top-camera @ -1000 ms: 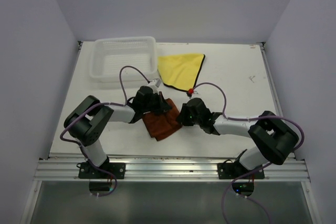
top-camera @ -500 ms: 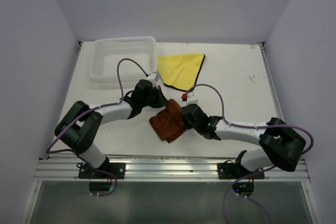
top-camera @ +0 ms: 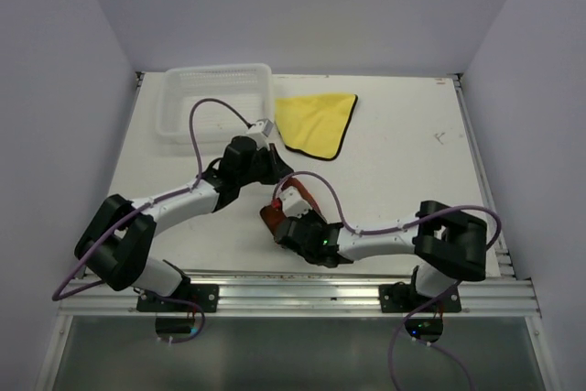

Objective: Roll the towels
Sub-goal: Roll the towel

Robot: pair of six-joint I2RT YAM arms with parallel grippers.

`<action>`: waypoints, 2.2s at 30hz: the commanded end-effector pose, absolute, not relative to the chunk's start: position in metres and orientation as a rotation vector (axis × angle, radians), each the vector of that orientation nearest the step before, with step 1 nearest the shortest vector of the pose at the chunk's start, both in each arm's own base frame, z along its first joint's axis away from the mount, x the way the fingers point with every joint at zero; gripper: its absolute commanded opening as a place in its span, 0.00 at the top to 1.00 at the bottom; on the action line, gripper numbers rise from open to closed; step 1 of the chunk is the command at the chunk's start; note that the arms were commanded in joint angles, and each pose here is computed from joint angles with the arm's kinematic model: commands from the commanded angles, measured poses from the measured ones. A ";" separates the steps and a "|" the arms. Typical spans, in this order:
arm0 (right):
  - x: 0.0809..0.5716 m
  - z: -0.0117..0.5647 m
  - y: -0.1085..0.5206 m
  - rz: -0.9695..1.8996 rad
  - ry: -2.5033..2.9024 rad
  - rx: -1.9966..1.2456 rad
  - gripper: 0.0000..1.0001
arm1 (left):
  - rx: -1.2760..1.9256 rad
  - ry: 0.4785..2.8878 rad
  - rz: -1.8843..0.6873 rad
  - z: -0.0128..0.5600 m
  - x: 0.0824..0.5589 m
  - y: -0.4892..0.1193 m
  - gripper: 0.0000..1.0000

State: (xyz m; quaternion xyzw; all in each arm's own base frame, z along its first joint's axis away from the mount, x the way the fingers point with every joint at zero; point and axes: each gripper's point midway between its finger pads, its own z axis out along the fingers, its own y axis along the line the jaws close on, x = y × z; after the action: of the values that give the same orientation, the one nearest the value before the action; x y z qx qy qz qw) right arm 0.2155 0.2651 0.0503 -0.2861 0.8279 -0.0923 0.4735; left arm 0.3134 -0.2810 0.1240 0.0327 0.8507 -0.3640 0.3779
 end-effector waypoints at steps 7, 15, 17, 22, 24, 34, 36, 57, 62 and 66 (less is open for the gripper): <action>0.191 0.057 0.301 -0.565 1.779 -0.954 1.00 | 0.080 2.183 -1.012 0.116 0.292 -0.284 0.97; 0.182 0.041 0.310 -0.616 1.755 -1.023 1.00 | 0.102 2.277 -0.965 0.076 0.265 -0.284 0.97; 0.181 0.041 0.311 -0.608 1.757 -1.021 1.00 | 0.093 2.301 -0.931 0.063 0.262 -0.279 0.98; 0.180 0.045 0.312 -0.561 1.772 -1.001 0.92 | 0.065 2.375 -0.839 0.025 0.254 -0.263 0.99; 0.180 0.054 0.315 -0.502 1.783 -0.949 0.84 | 0.058 2.394 -0.820 0.015 0.252 -0.261 1.00; 0.176 0.090 0.319 -0.240 1.842 -0.766 0.58 | -0.009 2.470 -0.742 -0.016 0.248 -0.249 1.00; 0.175 0.103 0.317 -0.174 1.850 -0.706 0.55 | -0.014 2.465 -0.740 -0.014 0.249 -0.248 1.00; 0.199 0.089 0.288 0.684 2.291 -0.126 0.30 | -0.013 2.471 -0.736 -0.013 0.242 -0.242 1.00; 0.197 0.068 0.297 0.774 2.352 -0.083 0.27 | -0.011 2.460 -0.736 -0.010 0.242 -0.242 1.00; 0.193 0.046 0.298 0.765 2.409 -0.072 0.27 | -0.011 2.463 -0.734 -0.010 0.242 -0.241 1.00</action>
State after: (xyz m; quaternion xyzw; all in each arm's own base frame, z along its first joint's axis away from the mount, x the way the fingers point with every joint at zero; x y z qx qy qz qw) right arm 0.1976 0.2820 0.0473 -0.0385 0.9128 0.2483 0.3221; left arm 0.2635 -0.2752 0.0338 0.0026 0.8774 -0.3547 0.3231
